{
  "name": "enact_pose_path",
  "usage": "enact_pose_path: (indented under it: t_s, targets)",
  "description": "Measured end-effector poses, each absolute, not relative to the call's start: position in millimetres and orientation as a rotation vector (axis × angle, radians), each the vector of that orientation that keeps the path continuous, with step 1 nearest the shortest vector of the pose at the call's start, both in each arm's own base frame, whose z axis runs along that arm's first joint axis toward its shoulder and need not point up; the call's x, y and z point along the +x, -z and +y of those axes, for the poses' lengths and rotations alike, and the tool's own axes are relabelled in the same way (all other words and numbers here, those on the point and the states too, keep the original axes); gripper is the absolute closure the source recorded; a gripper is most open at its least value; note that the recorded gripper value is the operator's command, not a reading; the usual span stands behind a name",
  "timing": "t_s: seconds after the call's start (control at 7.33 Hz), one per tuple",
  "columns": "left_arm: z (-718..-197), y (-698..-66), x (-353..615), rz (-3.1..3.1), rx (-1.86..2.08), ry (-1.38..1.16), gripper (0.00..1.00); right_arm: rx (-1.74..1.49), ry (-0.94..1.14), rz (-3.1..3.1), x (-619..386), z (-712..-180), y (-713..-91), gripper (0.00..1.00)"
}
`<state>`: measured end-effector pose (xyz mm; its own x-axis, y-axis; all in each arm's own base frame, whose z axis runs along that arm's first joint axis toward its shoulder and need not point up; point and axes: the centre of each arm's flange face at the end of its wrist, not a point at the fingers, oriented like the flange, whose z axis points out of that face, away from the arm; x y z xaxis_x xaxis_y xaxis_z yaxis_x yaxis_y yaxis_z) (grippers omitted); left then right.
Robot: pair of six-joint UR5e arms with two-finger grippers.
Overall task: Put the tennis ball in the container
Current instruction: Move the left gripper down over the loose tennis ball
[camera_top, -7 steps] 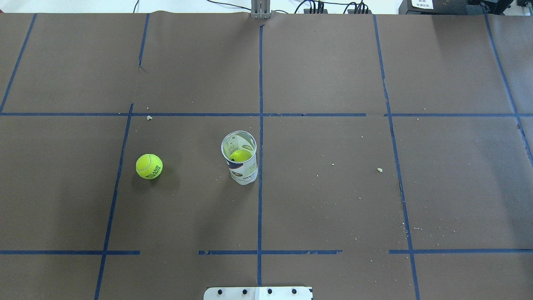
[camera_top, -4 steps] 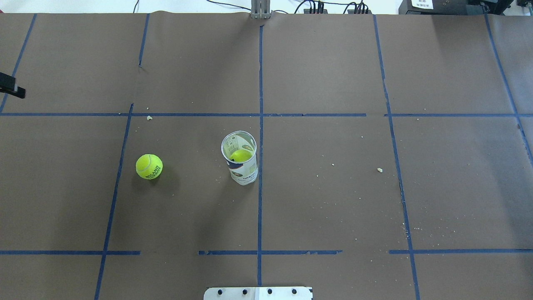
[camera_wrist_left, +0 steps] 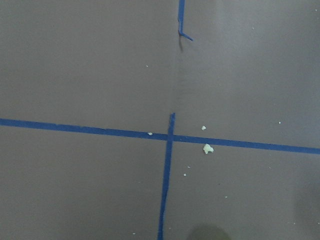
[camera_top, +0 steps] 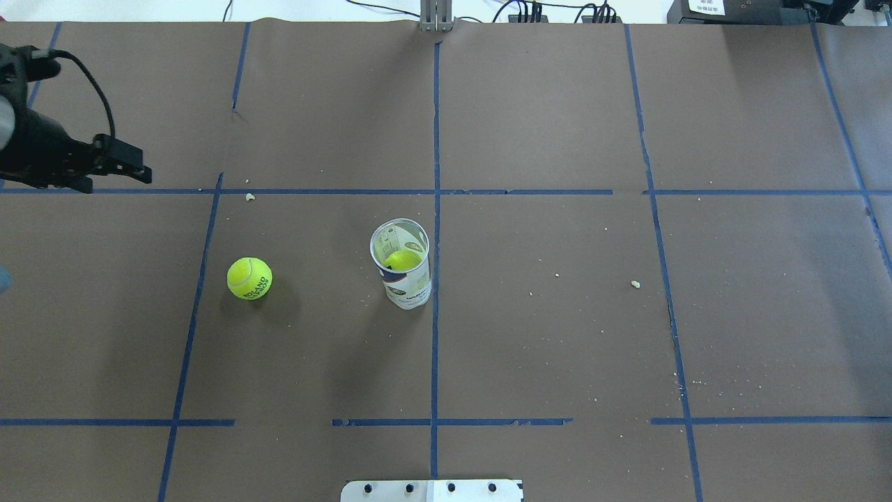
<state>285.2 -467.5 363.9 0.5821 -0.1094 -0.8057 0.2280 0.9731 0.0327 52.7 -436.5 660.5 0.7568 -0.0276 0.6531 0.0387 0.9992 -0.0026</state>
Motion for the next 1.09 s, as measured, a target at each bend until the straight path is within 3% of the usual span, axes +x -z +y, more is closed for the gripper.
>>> enact_pose_path:
  t_s: [1.09]
  targets:
    - [-425, -374, 419, 0.841, 0.116, 0.184, 0.00, -0.018, 0.035, -0.712, 53, -436, -661, 0.00]
